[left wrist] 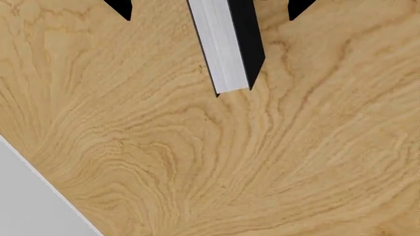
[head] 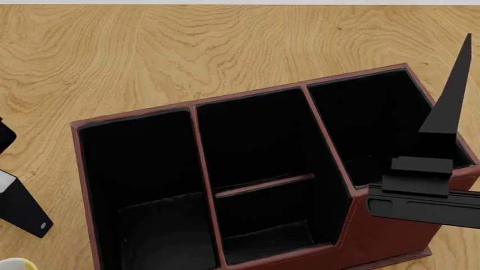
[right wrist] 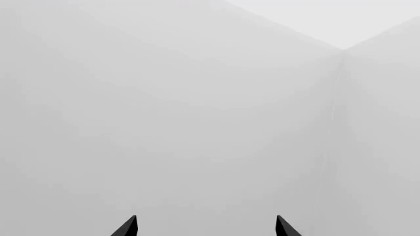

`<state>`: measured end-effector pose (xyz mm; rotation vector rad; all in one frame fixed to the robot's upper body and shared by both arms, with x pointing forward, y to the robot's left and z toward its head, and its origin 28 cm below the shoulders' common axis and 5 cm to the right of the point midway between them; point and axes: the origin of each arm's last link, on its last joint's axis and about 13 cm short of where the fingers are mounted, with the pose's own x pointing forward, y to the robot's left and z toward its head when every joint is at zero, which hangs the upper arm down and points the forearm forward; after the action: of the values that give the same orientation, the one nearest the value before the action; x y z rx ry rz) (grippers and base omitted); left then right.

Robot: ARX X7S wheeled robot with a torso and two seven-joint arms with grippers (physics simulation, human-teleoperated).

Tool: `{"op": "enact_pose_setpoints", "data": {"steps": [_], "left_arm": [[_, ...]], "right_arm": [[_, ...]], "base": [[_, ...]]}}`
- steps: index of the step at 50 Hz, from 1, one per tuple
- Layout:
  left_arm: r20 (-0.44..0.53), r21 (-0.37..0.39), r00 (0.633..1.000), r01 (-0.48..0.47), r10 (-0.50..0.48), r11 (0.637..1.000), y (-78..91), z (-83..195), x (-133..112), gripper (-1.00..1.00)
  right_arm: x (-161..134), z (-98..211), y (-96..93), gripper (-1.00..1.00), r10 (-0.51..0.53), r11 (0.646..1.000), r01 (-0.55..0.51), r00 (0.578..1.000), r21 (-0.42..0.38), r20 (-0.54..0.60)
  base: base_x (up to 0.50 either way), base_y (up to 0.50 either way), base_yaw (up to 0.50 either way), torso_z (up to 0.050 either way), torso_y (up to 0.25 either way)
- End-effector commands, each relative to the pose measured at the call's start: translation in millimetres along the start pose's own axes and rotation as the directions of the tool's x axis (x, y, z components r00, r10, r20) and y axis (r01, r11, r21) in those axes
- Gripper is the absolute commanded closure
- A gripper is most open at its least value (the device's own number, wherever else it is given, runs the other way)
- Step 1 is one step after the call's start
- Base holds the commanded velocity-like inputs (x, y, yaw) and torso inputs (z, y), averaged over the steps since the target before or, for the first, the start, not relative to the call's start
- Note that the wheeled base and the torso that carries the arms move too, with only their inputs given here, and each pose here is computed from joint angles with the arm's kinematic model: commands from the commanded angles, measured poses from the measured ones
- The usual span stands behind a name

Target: Pick up the book and place it in the back compartment of the caddy.

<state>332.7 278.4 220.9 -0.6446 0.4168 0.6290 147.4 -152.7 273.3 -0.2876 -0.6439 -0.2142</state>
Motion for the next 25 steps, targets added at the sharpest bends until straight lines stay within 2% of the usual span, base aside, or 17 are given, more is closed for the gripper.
{"op": "enact_pose_setpoints", "data": {"steps": [1,25], "left_arm": [[-0.007,0.038,1.0,-0.03,0.031,0.999,-1.4,-6,13,-1.0],[-0.035,0.087,0.997,-0.063,0.066,0.994,-3.3,-19,38,-1.0]], "right_arm": [[1,0,0.5,-1.0,0.001,1.0,-0.001,1.0,-0.004,-0.001],[2,0,1.1,-1.0,0.002,1.0,-0.002,1.0,-0.012,-0.005]], "base": [[0.0,0.0,0.0,0.0,0.0],[0.0,0.0,0.0,0.0,0.0]]}}
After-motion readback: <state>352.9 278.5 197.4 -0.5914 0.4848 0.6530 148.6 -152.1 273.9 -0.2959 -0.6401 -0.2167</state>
